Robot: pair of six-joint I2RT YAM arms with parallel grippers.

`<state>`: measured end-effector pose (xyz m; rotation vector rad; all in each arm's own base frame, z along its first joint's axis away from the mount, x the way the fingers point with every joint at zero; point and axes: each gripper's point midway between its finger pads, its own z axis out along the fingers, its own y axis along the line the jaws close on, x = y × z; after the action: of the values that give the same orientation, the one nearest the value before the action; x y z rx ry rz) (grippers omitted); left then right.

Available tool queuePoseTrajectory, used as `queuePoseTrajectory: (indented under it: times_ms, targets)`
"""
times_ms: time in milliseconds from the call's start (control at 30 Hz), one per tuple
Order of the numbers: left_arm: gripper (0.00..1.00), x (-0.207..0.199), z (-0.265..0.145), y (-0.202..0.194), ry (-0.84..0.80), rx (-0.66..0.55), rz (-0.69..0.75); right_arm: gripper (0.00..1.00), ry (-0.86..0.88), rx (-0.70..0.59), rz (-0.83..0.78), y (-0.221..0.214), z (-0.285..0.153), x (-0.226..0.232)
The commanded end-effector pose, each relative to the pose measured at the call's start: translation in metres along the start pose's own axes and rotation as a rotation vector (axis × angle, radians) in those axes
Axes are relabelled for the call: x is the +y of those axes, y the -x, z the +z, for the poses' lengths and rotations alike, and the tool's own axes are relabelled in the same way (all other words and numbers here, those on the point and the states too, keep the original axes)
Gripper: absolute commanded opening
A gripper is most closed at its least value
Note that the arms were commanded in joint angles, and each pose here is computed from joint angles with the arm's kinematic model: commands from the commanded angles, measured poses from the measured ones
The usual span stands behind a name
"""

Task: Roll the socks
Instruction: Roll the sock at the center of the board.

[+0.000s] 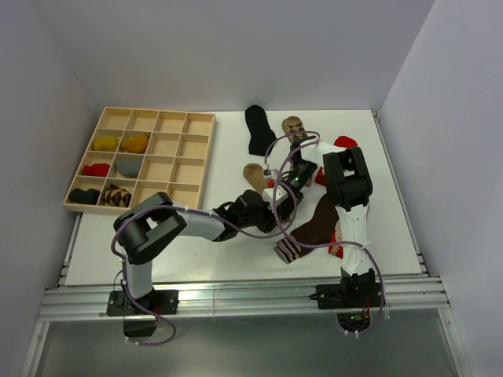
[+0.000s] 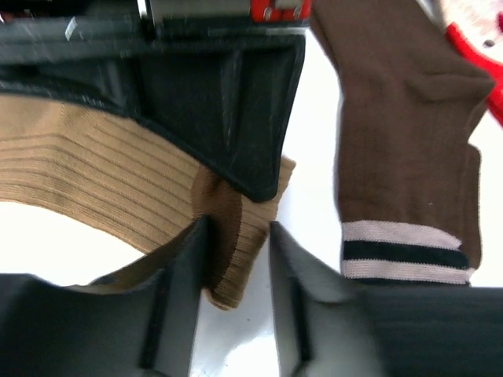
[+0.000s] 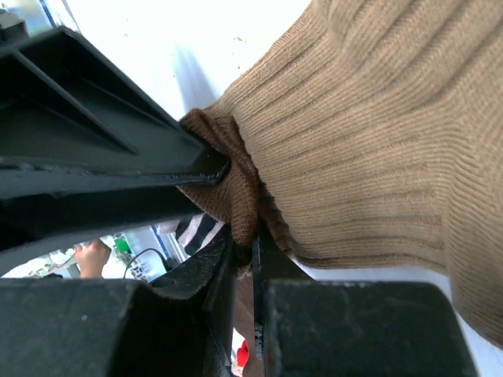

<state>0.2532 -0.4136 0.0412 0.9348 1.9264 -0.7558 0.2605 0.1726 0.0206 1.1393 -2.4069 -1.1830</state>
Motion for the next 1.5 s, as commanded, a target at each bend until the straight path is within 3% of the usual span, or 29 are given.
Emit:
queuePoseTrajectory:
  times_ms: [0, 133, 233, 300, 333, 433, 667, 800, 1100, 1233, 1467]
  targets:
    - [0.33, -0.005, 0.006, 0.005, -0.016, -0.009, 0.012, 0.14, -0.002, -0.025, -0.002, 0.006, -0.007, -0.003]
    - [0.21, -0.006, 0.006, 0.000, -0.022, 0.012, 0.003, 0.18, 0.009, -0.039, 0.000, 0.007, -0.008, -0.002]
    - [0.08, -0.012, 0.006, -0.002, -0.057, 0.040, -0.026, 0.30, -0.006, -0.059, -0.015, 0.010, -0.010, -0.001]
    - [0.00, -0.011, 0.009, -0.012, -0.081, 0.106, -0.062, 0.45, -0.039, -0.114, -0.050, 0.018, -0.020, 0.001]
    - [0.00, -0.009, 0.010, -0.020, -0.099, 0.142, -0.098, 0.52, -0.051, -0.130, -0.055, 0.019, -0.022, 0.002]
    - [0.00, -0.004, 0.009, -0.029, -0.096, 0.206, -0.168, 0.57, -0.124, -0.225, -0.099, 0.032, -0.041, 0.004]
    - [0.00, 0.001, -0.002, -0.025, -0.163, 0.274, -0.381, 0.57, -0.233, -0.480, -0.098, 0.052, -0.098, -0.001]
    - [0.00, 0.000, -0.007, -0.018, -0.234, 0.326, -0.508, 0.54, -0.340, -0.537, -0.164, 0.044, -0.119, -0.005]
    - [0.00, 0.007, -0.018, -0.024, -0.291, 0.521, -0.892, 0.55, -0.581, -0.465, -0.479, 0.006, -0.095, 0.000]
    - [0.00, 0.014, -0.016, -0.035, -0.246, 0.606, -0.948, 0.57, -0.738, -0.424, -0.704, 0.010, -0.084, 0.009]
    - [0.00, 0.024, -0.013, -0.038, -0.215, 0.664, -1.017, 0.61, -0.806, -0.362, -0.913, 0.019, -0.050, 0.027]
